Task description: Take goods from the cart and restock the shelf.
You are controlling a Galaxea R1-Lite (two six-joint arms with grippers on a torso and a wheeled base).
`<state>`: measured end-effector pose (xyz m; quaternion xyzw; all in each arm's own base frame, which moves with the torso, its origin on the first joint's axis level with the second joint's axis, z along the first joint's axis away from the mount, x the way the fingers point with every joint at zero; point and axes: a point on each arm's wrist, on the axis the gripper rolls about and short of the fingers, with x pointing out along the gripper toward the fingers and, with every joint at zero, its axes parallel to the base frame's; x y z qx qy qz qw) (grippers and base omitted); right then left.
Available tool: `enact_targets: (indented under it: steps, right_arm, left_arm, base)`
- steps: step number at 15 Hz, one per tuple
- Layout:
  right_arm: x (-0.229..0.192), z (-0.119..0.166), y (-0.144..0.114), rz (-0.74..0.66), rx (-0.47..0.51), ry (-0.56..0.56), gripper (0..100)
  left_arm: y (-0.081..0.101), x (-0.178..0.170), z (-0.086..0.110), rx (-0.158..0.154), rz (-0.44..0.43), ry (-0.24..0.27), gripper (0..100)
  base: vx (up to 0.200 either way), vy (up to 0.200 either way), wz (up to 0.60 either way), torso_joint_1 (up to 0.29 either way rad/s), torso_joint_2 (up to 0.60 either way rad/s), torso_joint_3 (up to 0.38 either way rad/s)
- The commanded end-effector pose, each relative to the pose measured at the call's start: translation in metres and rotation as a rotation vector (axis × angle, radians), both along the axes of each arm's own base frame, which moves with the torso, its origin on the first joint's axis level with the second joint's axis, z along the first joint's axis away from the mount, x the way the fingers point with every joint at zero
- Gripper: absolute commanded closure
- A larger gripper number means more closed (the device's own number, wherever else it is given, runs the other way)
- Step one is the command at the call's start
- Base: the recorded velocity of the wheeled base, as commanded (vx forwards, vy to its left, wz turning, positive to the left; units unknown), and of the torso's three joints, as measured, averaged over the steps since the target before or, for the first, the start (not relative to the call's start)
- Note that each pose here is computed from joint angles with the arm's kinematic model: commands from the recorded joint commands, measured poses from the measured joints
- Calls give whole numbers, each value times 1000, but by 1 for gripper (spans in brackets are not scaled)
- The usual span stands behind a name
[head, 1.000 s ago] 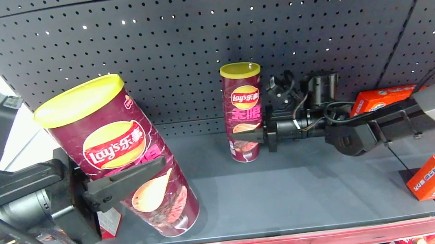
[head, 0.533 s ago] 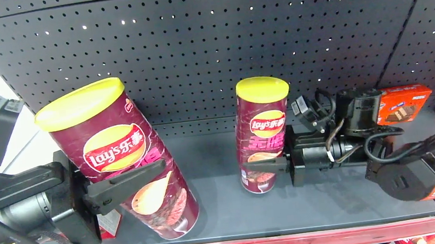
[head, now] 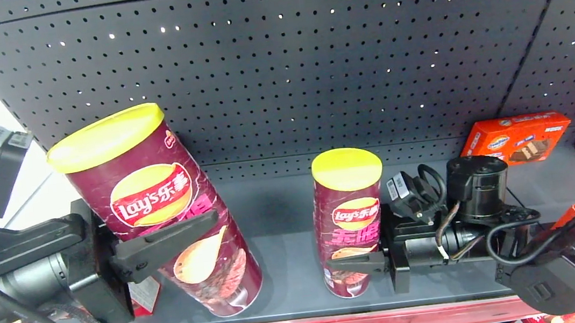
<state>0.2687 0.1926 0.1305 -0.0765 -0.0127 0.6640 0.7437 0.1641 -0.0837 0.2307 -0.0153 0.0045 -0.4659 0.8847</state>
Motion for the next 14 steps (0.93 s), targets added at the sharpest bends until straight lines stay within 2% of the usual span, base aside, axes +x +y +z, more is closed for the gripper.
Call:
enact_targets:
  steps: [1,12,13,14]
  right_arm:
    - [5,-11,2,-3,-14,22,100]
    - [12,-10,-1,-21,-9,7,100]
    - [11,-9,-1,-20,-7,6,0]
    - [10,-6,-2,-21,-4,1,0]
  left_arm:
    - [0,0,0,-3,1,2,100]
    - [0,-2,-1,-5,0,5,100]
    - [0,-2,-1,-5,-2,5,100]
    - [1,-2,-3,-5,-2,7,100]
  base:
    - [0,0,0,0,0,0]
    - [0,0,0,0,0,0]
    - [0,0,0,0,0,0]
    - [0,0,0,0,0,0]
